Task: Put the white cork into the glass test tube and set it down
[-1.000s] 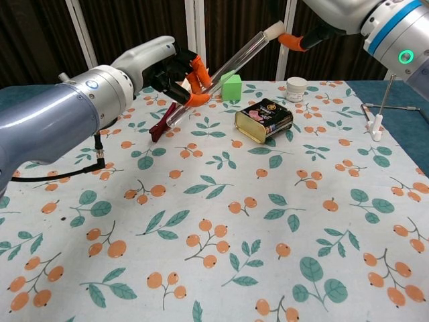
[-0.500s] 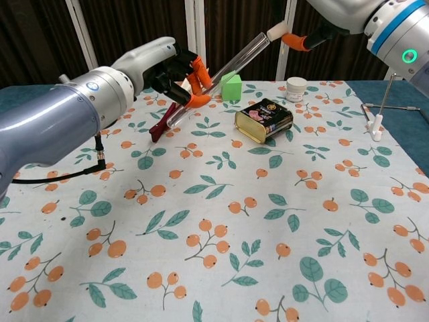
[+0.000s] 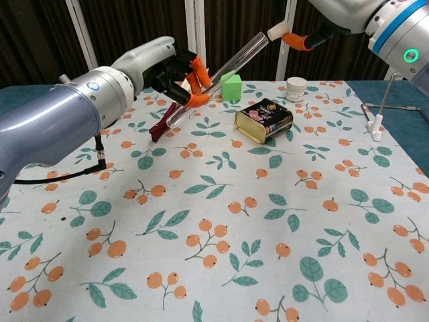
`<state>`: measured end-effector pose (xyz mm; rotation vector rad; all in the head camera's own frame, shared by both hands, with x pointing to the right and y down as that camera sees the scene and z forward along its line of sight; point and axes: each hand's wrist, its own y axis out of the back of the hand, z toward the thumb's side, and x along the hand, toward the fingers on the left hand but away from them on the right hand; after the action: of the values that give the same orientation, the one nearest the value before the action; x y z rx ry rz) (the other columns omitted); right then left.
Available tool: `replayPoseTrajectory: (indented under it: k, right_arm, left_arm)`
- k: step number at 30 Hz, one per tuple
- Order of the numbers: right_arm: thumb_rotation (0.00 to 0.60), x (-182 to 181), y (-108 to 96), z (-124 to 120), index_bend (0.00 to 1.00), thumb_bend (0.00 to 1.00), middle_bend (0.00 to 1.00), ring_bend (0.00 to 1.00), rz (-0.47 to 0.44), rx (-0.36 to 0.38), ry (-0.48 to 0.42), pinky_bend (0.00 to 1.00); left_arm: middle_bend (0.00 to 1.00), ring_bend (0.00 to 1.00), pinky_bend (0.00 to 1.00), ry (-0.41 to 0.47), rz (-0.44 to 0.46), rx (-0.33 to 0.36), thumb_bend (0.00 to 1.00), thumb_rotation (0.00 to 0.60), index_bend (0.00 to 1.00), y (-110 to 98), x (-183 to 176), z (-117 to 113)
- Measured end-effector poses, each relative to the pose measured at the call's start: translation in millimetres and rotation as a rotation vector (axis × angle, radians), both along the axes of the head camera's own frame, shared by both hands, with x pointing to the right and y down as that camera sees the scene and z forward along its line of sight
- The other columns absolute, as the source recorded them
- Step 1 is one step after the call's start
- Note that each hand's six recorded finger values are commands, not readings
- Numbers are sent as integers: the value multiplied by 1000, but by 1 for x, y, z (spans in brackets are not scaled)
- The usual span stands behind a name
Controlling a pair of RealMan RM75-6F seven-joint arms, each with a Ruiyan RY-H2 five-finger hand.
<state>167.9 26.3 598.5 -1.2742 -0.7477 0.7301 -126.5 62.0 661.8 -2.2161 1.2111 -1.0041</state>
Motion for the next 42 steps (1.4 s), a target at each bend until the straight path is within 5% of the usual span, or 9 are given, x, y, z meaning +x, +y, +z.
replayPoseTrajectory:
  k: [42]
  right_arm:
    - [600,-7,6,0,662,431,231,0,-26,-7,0,0]
  left_arm:
    - [670,213,84,8,11,-11,580,600,619,2,5,-1]
